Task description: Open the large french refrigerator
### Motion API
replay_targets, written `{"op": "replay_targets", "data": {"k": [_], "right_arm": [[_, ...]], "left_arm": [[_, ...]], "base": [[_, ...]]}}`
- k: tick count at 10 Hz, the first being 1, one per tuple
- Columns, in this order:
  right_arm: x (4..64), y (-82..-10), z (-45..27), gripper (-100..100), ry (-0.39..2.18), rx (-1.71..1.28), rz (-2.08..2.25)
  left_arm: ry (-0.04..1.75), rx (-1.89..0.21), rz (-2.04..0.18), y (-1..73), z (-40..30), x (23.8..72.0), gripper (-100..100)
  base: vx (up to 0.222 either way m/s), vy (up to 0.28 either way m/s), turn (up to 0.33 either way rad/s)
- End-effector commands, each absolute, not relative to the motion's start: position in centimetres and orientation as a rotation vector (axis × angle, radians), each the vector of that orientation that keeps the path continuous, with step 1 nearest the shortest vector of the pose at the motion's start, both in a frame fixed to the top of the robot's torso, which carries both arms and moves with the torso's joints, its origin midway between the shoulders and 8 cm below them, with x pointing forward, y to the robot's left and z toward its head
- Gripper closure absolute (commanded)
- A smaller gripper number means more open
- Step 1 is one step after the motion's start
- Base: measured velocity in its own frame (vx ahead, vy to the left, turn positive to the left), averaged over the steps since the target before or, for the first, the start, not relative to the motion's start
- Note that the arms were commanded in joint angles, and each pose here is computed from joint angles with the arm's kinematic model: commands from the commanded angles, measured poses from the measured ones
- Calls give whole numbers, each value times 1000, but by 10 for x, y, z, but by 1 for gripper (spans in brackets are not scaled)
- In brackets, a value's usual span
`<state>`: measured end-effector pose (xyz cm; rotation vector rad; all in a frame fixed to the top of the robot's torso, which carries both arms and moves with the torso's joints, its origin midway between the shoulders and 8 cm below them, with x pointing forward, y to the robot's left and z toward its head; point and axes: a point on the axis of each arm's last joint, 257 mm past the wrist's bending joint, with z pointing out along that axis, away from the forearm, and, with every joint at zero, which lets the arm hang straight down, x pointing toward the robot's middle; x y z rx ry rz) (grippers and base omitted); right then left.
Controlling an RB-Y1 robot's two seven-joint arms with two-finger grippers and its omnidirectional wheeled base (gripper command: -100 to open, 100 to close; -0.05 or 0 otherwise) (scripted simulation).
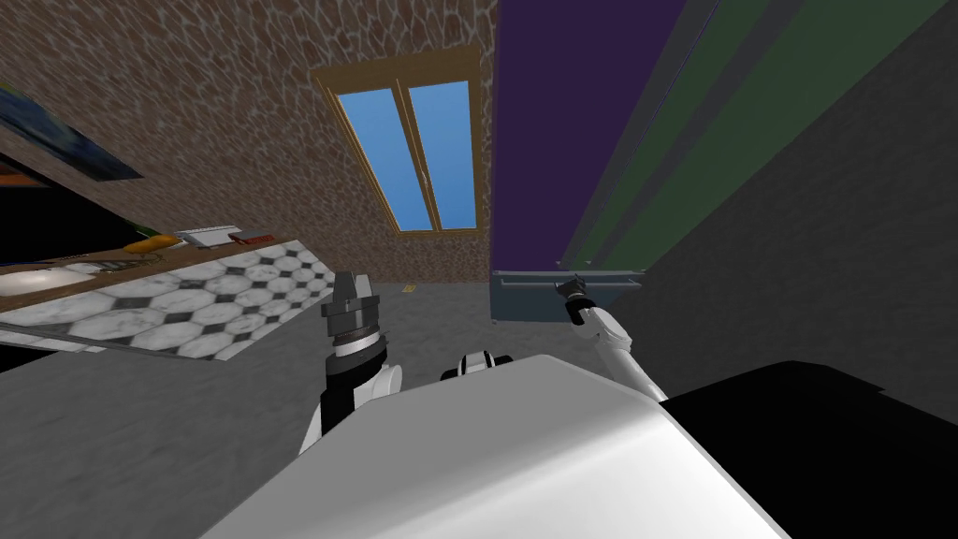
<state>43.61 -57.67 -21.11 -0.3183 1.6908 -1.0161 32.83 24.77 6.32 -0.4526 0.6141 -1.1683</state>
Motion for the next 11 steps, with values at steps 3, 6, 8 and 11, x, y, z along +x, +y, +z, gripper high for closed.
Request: {"op": "replay_targets", "data": {"k": [3,6,8,11], "right_arm": [[449,-553,-210,-100,1663,-389,-957],[457,-536,-210,-100,1643,-436,-916],[462,-525,-211,-100,1632,-465,-889],[465,-518,-211,-100,1625,-483,-873]], "left_arm": [[614,-453,-1168,248,63,328,0],[614,-453,-1168,248,63,328,0],[614,-453,-1168,248,63,328,0],[614,-453,-1168,248,63,328,0]], "base": [[26,-191,90],[13,-203,87],[14,-211,107],[-4,-162,50]]}}
